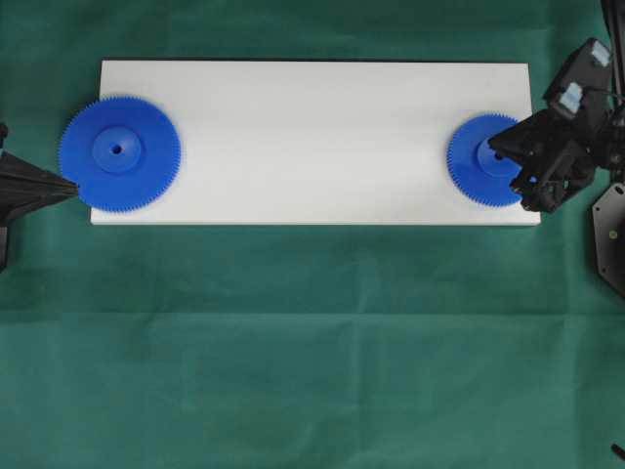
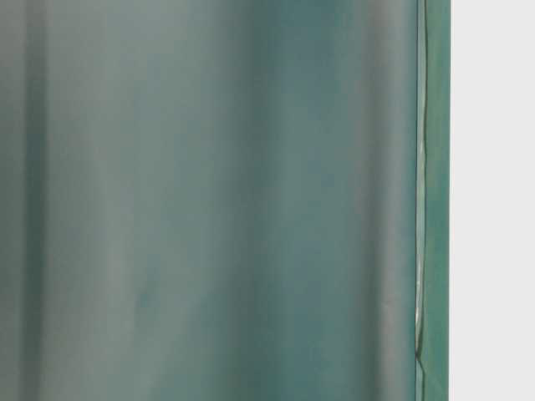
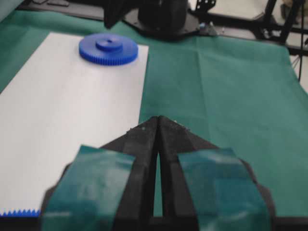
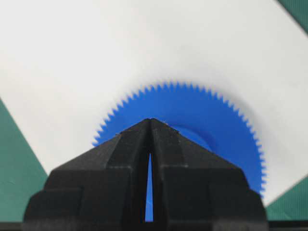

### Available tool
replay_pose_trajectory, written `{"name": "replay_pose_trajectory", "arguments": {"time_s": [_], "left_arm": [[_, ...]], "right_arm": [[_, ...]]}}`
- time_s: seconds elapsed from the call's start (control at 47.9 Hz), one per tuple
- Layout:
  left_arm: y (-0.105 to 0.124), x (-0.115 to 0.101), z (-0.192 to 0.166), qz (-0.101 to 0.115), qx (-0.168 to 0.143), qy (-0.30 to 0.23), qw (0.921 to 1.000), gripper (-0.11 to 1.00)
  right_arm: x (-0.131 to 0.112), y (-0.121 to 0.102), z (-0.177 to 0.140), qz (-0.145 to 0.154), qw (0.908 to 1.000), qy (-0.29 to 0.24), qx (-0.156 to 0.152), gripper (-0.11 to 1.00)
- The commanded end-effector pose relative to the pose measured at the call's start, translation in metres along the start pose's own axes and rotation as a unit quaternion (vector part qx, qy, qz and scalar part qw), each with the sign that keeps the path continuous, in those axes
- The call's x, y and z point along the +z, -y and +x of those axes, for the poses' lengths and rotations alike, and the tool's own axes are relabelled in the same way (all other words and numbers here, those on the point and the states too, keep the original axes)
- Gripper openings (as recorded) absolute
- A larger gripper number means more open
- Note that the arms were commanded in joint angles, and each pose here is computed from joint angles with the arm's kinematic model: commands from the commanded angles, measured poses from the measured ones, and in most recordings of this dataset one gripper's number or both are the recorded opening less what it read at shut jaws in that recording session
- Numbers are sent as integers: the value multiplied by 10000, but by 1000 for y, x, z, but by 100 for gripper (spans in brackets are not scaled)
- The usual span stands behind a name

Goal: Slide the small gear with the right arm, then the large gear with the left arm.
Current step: 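Lower the left gripper onto the hub of the left blue gear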

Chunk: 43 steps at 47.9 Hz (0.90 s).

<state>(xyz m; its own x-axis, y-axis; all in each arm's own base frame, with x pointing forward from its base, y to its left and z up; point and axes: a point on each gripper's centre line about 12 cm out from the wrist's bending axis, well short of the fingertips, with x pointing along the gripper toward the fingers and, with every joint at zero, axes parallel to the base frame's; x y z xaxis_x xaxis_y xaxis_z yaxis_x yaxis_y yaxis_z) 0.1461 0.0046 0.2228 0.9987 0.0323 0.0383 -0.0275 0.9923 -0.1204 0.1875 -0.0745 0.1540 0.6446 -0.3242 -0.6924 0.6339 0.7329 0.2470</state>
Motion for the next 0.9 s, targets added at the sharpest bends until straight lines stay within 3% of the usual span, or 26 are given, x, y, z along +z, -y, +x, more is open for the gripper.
{"name": "replay_pose_trajectory", "arguments": {"time_s": [0.0, 0.271, 0.418, 0.585, 0.752, 0.877], "left_arm": [[0, 2, 1, -15, 11, -22, 10000, 0], [-2, 2, 2, -14, 72, -92, 9999, 0], [-6, 0, 2, -11, 226, -165, 9996, 0], [-22, -7, 1, -34, 776, -667, 9947, 0], [-41, -19, -5, -143, 1454, -1219, 9817, 0], [-48, -22, -9, -198, 1723, -1362, 9754, 0]], "right_arm": [[11, -6, -8, -45, 9991, 337, 244, 51], [15, -17, -25, -91, 9892, 1045, 1027, 51], [13, -19, -33, -103, 9840, 1264, 1254, 51], [14, -18, -38, -94, 9815, 1389, 1317, 51], [14, -18, -38, -93, 9809, 1414, 1333, 51], [14, -19, -38, -101, 9810, 1408, 1329, 51]]}}
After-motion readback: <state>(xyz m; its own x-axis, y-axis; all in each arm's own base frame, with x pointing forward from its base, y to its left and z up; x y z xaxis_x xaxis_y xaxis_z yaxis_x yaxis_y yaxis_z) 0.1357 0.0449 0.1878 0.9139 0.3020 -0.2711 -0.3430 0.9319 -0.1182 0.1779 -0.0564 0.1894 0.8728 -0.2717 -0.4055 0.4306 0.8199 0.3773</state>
